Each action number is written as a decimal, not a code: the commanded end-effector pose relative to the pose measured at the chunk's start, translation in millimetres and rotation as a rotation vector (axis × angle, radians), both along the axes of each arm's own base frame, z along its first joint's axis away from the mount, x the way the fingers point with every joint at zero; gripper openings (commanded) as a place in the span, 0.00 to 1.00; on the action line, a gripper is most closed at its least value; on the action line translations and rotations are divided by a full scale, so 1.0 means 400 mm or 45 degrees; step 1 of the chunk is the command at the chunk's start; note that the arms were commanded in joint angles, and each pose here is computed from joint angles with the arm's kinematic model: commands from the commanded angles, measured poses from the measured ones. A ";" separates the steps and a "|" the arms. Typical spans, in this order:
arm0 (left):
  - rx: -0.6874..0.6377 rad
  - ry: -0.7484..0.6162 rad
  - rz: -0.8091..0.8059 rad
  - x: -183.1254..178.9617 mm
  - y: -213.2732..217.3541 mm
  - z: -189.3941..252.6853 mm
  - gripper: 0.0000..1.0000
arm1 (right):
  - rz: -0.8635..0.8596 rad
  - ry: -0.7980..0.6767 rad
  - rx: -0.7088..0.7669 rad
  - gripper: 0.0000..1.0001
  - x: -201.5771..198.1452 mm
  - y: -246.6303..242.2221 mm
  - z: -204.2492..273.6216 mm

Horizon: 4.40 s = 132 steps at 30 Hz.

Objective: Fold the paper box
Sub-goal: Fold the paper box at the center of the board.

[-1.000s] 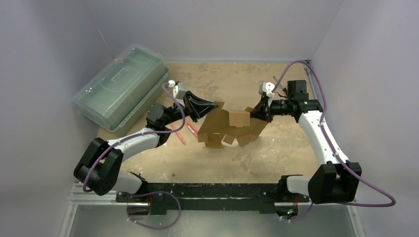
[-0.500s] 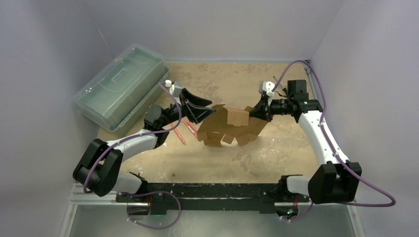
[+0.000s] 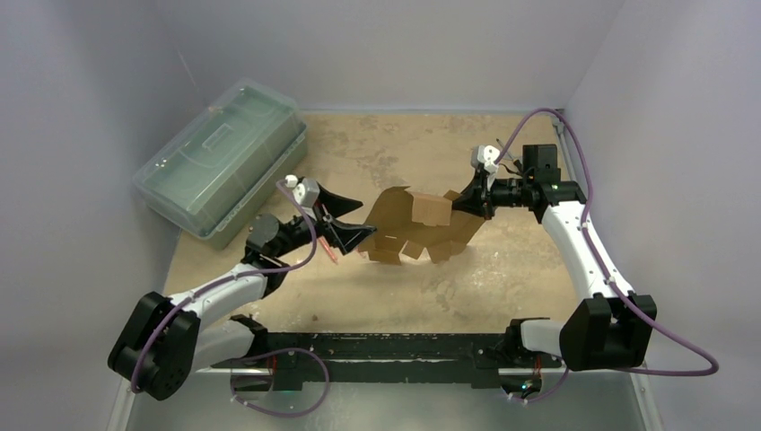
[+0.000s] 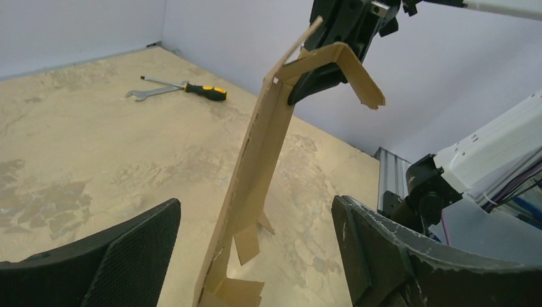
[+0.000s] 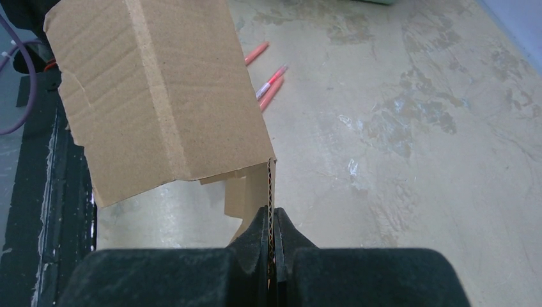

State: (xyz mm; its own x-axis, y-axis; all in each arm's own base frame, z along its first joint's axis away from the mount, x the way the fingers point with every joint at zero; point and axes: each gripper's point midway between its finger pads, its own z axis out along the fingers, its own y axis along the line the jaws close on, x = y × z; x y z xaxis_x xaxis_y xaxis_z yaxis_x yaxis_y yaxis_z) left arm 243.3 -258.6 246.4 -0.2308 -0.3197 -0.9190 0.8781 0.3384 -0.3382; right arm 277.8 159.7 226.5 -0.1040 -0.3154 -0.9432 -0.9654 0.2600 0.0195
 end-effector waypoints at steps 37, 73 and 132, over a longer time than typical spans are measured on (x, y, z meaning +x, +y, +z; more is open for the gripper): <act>-0.123 0.452 0.179 0.112 -0.060 -0.034 0.00 | -0.257 0.046 0.257 0.86 0.046 -0.115 0.147; -0.206 -0.193 -0.141 -0.085 -0.037 0.241 0.00 | -0.285 0.293 0.592 0.99 0.045 -0.127 0.084; 0.551 -0.768 0.200 0.111 -0.013 0.277 0.91 | -0.488 -0.155 -0.439 0.00 0.084 -0.249 0.201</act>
